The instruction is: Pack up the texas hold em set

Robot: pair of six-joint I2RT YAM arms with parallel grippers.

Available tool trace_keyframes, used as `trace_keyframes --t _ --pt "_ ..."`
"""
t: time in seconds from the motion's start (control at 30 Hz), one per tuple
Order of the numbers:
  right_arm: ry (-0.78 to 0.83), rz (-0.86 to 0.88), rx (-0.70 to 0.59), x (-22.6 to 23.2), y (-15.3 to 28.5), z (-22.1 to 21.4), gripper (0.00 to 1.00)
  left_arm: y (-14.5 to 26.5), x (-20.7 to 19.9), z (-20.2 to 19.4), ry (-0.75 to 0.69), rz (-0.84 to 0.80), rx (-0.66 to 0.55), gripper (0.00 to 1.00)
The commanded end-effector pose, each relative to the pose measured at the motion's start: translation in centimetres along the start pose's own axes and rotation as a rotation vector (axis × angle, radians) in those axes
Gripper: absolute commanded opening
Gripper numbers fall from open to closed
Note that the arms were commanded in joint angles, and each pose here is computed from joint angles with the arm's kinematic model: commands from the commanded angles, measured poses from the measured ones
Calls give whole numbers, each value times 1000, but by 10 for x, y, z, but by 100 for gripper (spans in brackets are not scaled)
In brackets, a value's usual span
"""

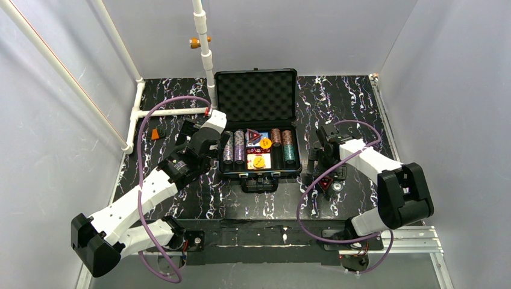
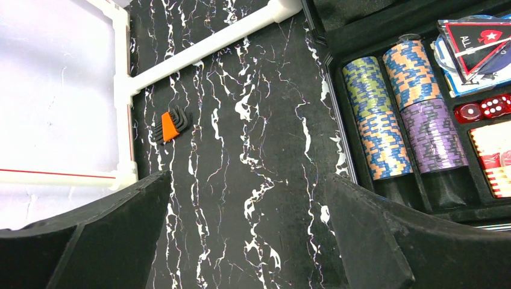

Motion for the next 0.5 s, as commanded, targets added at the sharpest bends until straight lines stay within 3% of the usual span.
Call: trace_keyframes --t 0.0,0.47 --pt "-3 -12 28 -4 -7 -5 98 4 4 -1 13 8 -9 99" --pt "-23 -51 9 -12 -17 6 98 4 3 0 14 1 -11 99"
Point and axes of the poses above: each gripper's point midway between its finger pads, its own y axis back along the fingers, its own x axis along the line the jaws close on, z = x × y, the point moved 5 cm from there along y, back along the fingers, and after that the axes turned 12 degrees about -y, right-handed, at the moved point
